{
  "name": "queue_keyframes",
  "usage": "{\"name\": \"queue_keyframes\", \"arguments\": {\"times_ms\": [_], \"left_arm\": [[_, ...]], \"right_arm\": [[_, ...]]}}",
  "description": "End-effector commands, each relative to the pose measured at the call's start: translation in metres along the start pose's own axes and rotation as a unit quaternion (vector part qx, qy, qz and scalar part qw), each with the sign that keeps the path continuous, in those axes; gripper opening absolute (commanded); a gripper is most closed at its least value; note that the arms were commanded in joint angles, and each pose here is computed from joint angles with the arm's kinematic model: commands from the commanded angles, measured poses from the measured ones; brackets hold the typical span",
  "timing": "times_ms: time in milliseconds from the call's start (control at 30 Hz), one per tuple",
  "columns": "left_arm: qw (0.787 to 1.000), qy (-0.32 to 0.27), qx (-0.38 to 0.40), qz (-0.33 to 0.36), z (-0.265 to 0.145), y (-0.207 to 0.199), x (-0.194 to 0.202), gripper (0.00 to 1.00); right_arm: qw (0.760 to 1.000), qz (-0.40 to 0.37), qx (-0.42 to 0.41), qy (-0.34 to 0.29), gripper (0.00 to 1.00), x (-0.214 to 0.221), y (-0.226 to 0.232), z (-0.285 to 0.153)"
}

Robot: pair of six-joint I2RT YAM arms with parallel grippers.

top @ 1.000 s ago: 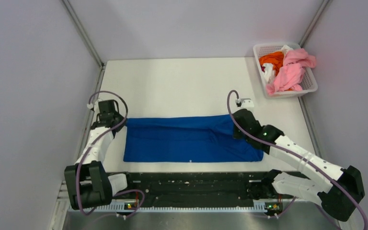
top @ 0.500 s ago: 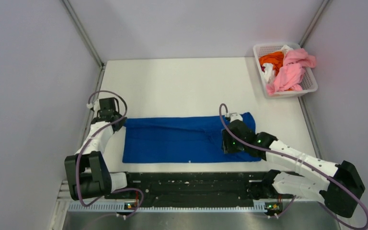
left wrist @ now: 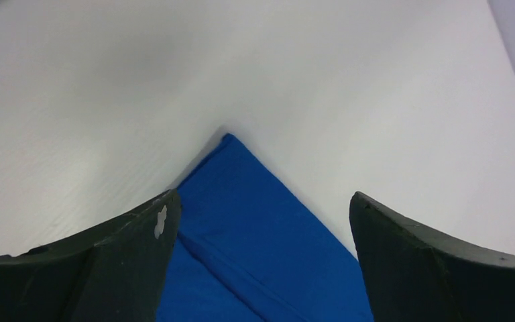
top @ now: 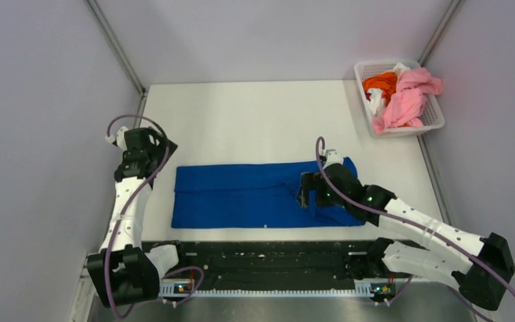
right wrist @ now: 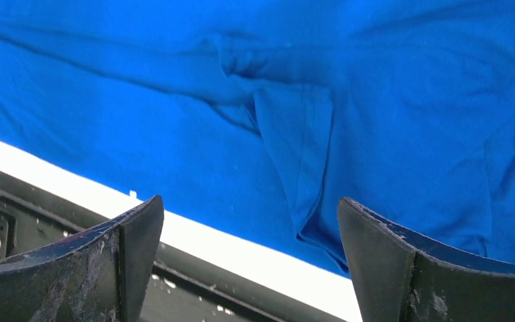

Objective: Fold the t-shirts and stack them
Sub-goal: Fold the other side of the tshirt into a rectangle

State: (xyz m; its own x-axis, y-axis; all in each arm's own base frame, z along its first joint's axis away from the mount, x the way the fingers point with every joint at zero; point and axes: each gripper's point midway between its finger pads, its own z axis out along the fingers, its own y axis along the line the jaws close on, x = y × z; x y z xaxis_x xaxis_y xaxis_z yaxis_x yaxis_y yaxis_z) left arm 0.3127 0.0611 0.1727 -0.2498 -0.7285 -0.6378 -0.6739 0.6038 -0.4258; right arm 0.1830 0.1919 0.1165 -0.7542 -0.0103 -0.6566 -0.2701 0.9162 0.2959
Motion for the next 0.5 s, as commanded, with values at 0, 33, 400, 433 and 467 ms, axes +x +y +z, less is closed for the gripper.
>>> {"name": "queue_keyframes", "arguments": {"times_ms": [0, 33, 400, 433, 467], "left_arm": [[0.985, 0.103, 0.137, 0.013, 0.006, -0.041, 0.046, 0.99], [0.981, 0.127, 0.143, 0.014, 0.012, -0.042, 0.057, 0.99], [0.975, 0.200, 0.089, 0.034, 0.047, -0.012, 0.101, 0.99], [0.975, 0.199, 0.089, 0.034, 0.047, -0.012, 0.101, 0.99], [0.976, 0.198, 0.088, 0.035, 0.047, -0.011, 0.101, 0.99]], "right_arm": [[0.997, 0.021, 0.005, -0.077, 0.99, -0.053, 0.009, 0.018], [0.997, 0.028, 0.013, -0.071, 0.99, -0.055, 0.005, 0.027], [0.997, 0.007, -0.071, 0.028, 0.99, -0.024, 0.016, 0.082], [0.996, 0.003, -0.081, 0.031, 0.99, -0.021, 0.020, 0.084], [0.996, -0.003, -0.088, 0.034, 0.99, -0.018, 0.024, 0.084]]}}
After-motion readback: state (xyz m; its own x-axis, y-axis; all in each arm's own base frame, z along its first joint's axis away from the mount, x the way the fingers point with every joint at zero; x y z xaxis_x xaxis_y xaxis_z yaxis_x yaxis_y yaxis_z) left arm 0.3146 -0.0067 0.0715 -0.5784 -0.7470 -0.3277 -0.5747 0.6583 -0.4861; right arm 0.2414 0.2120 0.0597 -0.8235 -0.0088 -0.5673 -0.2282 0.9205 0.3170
